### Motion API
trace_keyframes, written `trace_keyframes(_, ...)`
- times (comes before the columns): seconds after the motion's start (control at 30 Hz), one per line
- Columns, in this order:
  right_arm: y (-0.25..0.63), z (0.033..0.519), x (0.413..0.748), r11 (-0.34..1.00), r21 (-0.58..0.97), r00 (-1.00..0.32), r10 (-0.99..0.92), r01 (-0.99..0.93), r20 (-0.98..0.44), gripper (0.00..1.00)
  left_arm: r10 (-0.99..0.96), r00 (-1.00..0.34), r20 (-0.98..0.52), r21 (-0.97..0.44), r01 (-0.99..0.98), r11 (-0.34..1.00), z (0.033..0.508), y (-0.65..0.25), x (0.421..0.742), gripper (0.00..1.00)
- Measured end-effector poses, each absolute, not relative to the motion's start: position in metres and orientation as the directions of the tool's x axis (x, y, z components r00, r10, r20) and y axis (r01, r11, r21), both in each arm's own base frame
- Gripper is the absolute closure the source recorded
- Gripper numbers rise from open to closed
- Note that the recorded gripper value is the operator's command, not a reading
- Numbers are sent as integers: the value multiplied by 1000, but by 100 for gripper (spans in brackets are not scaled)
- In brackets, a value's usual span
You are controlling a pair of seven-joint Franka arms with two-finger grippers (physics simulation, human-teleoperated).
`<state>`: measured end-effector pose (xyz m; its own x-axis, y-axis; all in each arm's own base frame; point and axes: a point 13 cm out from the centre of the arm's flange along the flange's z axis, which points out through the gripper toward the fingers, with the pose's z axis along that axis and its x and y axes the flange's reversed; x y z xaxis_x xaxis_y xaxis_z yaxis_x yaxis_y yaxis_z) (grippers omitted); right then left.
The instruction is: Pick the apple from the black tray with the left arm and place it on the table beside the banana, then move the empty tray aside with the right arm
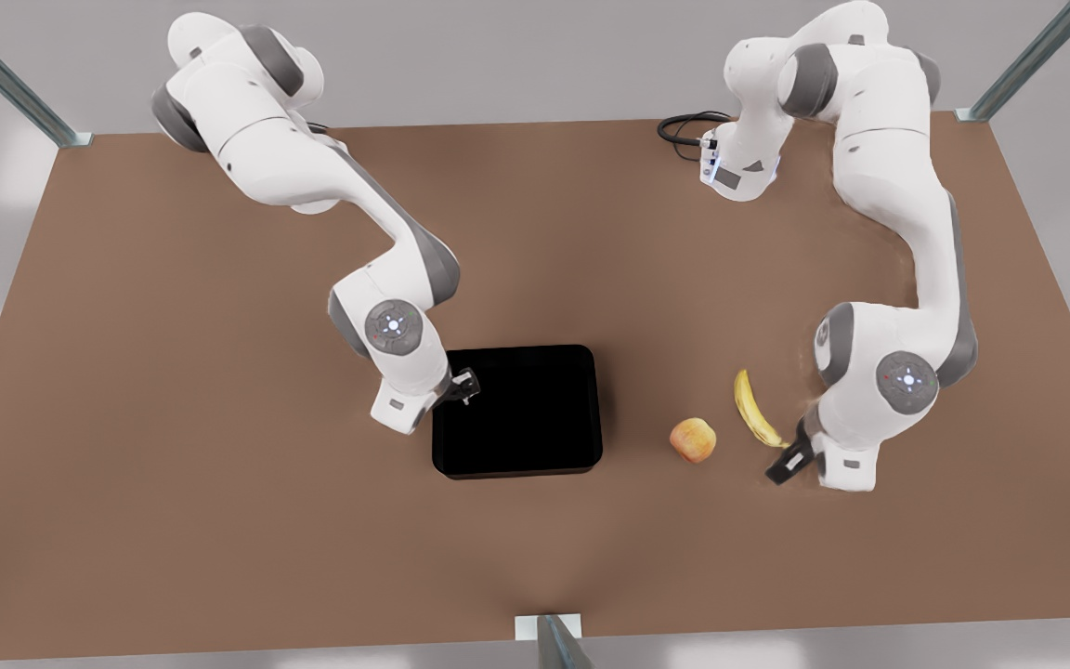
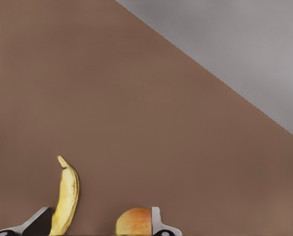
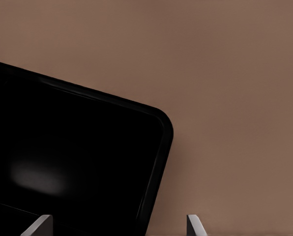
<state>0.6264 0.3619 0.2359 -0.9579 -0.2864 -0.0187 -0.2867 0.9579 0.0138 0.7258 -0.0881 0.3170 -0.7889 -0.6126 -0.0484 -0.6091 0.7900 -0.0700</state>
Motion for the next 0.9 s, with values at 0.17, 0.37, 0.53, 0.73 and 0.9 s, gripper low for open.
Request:
trace_keyframes(0.17,359,177,600,978,10,-977,-211,-210,20,1,-525,-849,56,-28,-527,850,397,-29,608,0)
trace_keyframes(0.37,338,149,605,995,13,-995,-99,-99,6,1,-338,-932,132,-23,-344,939,430,-35,560,0)
trace_keyframes(0.53,331,116,603,999,19,-999,-32,-31,33,4,-180,-967,179,-29,-188,982,428,-56,546,0)
trace_keyframes(0.73,334,91,592,1000,27,-999,13,14,47,22,-86,-980,177,-46,-96,994,437,-48,545,0)
trace_keyframes(0.9,336,92,595,998,38,-998,45,46,36,58,-21,-984,177,-56,-31,998,438,-47,545,0)
